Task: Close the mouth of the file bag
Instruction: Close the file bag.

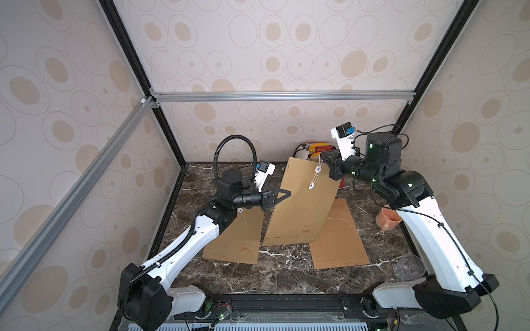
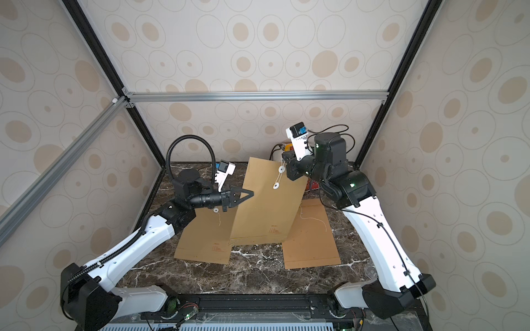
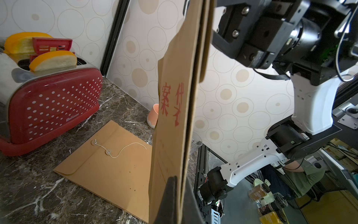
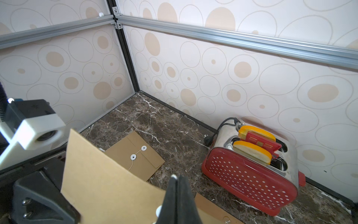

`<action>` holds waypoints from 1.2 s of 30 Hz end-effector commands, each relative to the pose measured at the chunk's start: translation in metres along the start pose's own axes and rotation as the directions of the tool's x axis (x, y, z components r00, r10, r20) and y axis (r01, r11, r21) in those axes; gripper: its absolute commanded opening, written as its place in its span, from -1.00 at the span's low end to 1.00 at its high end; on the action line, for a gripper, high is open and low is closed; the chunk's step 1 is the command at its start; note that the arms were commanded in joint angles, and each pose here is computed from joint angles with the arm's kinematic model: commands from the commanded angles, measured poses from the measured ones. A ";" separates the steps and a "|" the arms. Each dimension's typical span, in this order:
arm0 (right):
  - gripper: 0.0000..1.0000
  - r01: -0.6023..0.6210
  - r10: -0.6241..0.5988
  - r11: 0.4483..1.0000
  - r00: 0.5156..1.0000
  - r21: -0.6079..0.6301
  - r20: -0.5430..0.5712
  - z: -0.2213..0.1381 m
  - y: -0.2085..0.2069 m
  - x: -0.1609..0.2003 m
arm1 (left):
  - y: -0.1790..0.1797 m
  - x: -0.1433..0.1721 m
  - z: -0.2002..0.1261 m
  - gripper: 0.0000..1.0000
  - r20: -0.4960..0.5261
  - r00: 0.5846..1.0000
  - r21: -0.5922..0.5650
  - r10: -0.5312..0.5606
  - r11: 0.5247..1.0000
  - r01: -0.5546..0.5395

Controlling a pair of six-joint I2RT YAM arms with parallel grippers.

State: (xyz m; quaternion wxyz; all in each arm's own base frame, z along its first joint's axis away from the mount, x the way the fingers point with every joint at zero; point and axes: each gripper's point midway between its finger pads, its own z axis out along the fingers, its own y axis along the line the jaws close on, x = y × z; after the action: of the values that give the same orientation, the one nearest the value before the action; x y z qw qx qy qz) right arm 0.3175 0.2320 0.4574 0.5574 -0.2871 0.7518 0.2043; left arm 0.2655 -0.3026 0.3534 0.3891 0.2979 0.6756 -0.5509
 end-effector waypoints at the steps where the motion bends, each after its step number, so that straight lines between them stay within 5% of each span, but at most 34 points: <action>1: -1.00 0.016 -0.016 1.000 1.000 0.008 -0.018 -0.001 0.001 0.000 | -0.019 -0.023 -0.004 -1.00 0.043 0.996 0.027 0.084 0.996 -0.086; 17: -1.00 -0.037 0.041 0.977 0.999 -0.212 0.015 0.004 0.069 0.003 | -0.018 -0.022 -0.003 -1.00 0.040 0.996 0.024 0.081 0.996 -0.082; 27: -1.00 -0.017 0.024 0.911 1.000 -0.411 0.013 0.007 0.121 0.004 | -0.016 -0.021 -0.003 -1.00 0.039 0.996 0.020 0.077 0.997 -0.078; 36: -1.00 -0.037 0.039 0.908 0.999 -0.417 -0.005 0.008 0.123 0.012 | -0.017 -0.021 -0.003 -1.00 0.039 0.996 0.020 0.078 0.997 -0.079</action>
State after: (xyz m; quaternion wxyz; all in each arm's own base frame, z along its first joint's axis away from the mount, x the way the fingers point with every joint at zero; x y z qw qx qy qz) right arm 0.2462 0.3234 0.4409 0.4827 -0.3825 0.7018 0.3580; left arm 0.2655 -0.3028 0.3546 0.3912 0.2991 0.6748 -0.5497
